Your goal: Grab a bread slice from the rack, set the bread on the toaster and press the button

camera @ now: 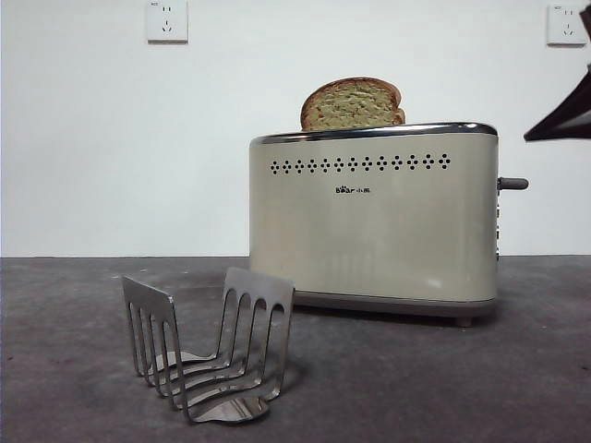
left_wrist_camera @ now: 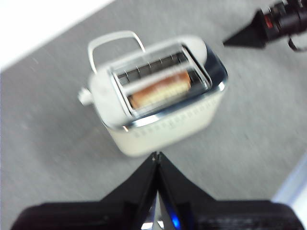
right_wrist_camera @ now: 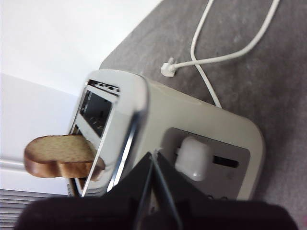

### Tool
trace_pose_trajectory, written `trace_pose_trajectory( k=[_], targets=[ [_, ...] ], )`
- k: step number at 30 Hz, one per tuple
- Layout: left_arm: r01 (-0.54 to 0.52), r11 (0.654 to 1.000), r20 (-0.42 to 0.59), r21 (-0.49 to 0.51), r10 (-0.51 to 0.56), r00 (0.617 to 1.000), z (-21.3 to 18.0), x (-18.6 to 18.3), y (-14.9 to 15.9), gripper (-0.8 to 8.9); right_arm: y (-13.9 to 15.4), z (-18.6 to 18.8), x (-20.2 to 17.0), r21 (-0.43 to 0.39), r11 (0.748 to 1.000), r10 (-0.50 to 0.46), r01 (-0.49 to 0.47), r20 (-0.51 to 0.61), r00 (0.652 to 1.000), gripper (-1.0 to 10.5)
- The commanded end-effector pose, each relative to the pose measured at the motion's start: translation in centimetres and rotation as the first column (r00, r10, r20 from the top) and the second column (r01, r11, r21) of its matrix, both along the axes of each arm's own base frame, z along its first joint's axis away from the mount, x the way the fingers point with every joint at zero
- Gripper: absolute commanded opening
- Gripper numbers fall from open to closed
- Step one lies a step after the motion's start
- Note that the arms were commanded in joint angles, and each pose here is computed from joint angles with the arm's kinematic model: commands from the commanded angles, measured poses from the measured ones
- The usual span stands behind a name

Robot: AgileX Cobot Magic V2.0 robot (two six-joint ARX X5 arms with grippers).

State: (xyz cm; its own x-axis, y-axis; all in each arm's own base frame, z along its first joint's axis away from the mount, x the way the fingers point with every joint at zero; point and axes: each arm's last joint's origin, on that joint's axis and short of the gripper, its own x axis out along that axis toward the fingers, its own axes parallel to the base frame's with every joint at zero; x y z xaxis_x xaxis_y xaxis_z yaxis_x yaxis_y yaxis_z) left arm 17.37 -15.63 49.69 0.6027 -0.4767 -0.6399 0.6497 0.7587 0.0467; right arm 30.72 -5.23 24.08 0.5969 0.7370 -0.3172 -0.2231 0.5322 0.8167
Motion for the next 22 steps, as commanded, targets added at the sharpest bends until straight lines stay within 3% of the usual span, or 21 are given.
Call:
trace_pose_trajectory(
  k=[1, 13, 22],
  targets=[
    [0.005, 1.0, -0.036, -0.003, -0.005, 0.999, -0.7, -0.1, 0.1, -0.04, -0.1, -0.7, 0.3, 0.009, 1.0, 0.006, -0.005, -0.014, 1.0, -0.1],
    [-0.006, 0.997, -0.168, 0.073, 0.018, 0.986, -4.7, -0.4, 0.3, -0.04, 1.0, -3.1, 1.6, 0.008, 0.999, 0.048, -0.048, -0.067, 0.997, -0.1],
    [-0.009, 0.995, -0.201, 0.099, 0.028, 0.979, -5.9, -0.6, 0.5, -0.04, 1.2, -4.2, 2.0, -0.028, 0.999, 0.014, -0.017, -0.109, 0.994, -0.1]
  ],
)
